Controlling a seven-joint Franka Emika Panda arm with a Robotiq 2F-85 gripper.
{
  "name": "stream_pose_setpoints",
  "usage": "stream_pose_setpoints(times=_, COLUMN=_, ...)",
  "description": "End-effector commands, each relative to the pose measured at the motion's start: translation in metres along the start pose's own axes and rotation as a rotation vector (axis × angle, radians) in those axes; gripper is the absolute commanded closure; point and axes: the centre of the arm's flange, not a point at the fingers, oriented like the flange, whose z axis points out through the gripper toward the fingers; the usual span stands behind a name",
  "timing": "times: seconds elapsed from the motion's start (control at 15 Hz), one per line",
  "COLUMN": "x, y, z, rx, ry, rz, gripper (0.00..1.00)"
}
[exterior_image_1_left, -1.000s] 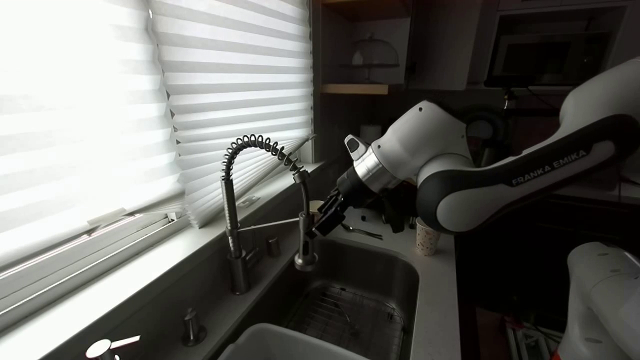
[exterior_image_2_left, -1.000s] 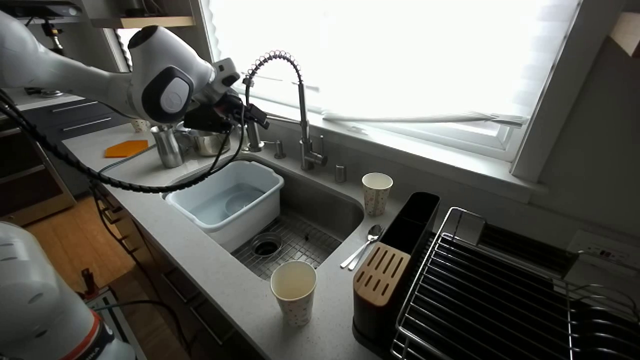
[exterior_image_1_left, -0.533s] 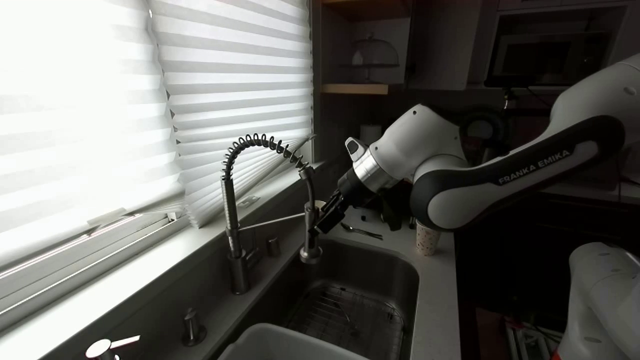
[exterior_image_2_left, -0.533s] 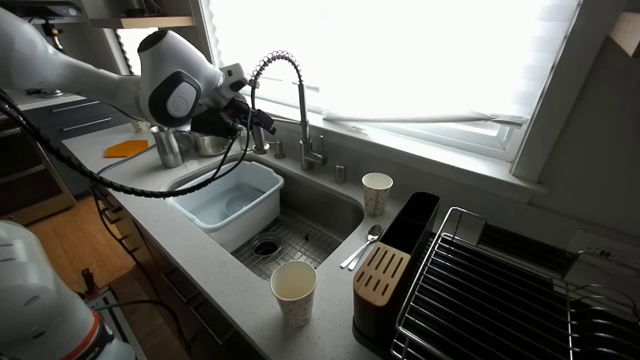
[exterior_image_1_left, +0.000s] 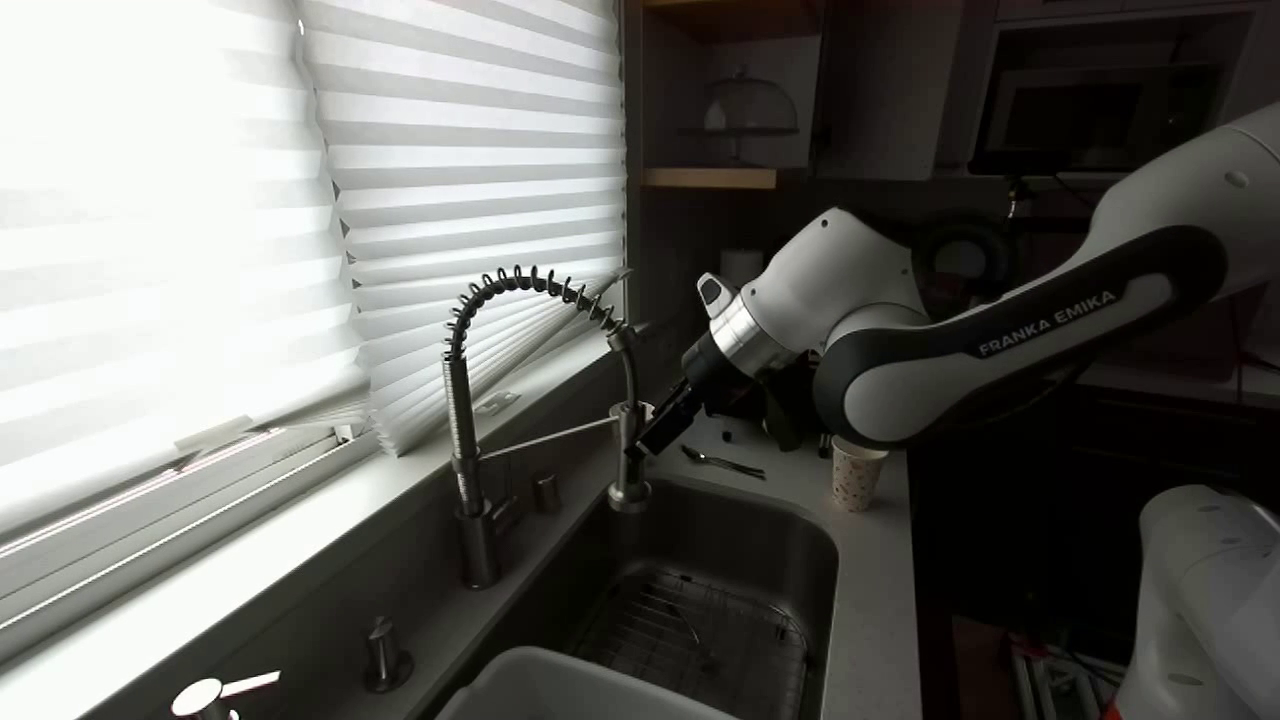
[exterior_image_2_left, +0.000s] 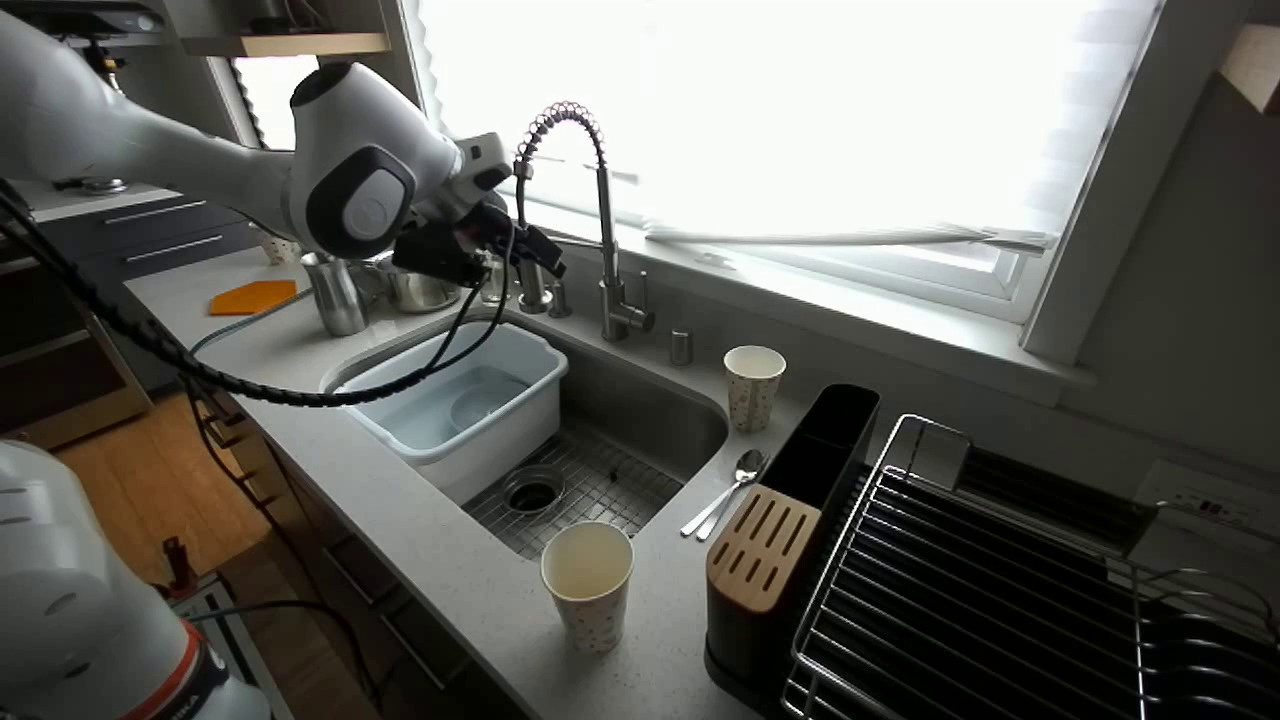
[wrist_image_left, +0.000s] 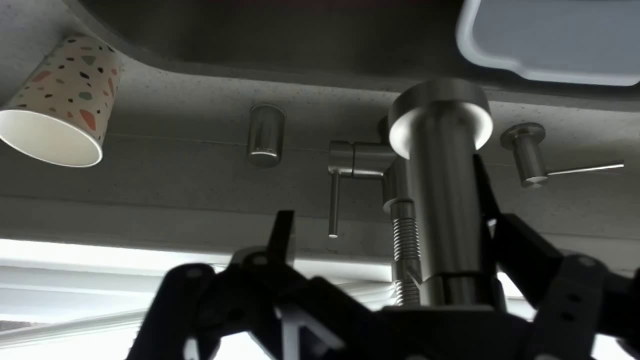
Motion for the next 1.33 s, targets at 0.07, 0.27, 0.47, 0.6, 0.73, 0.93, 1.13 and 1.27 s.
stream_pose_setpoints(times=0.07, x=-0.011, y=0.003, z=-0.009, rx=0.036, ry=-0.134, rz=0.058, gripper=0.0)
stream_pose_setpoints(times=0.27, x=-0.024, y=0.009, z=-0.008, rx=0.007, ry=-0.254, rz=0.066, gripper=0.0)
stream_pose_setpoints(times=0.47, x=-0.04, y=0.026, z=-0.009, rx=0.022, ry=-0.369, rz=0.056, gripper=0.0)
stream_pose_setpoints(times=0.6, x=-0.051, y=0.043, z=-0.007, rx=0.03, ry=-0.424, rz=0.035, gripper=0.0)
stream_pose_setpoints(times=0.73, x=-0.065, y=0.07, z=-0.007, rx=-0.002, ry=-0.492, rz=0.036, gripper=0.0)
stream_pose_setpoints(times=0.93, x=-0.084, y=0.114, z=-0.013, rx=-0.014, ry=-0.544, rz=0.036, gripper=0.0)
stream_pose_setpoints(times=1.13, x=-0.094, y=0.15, z=-0.028, rx=-0.032, ry=-0.529, rz=0.03, gripper=0.0)
stream_pose_setpoints(times=1.27, x=-0.098, y=0.171, z=-0.041, rx=-0.023, ry=-0.492, rz=0.025, gripper=0.0)
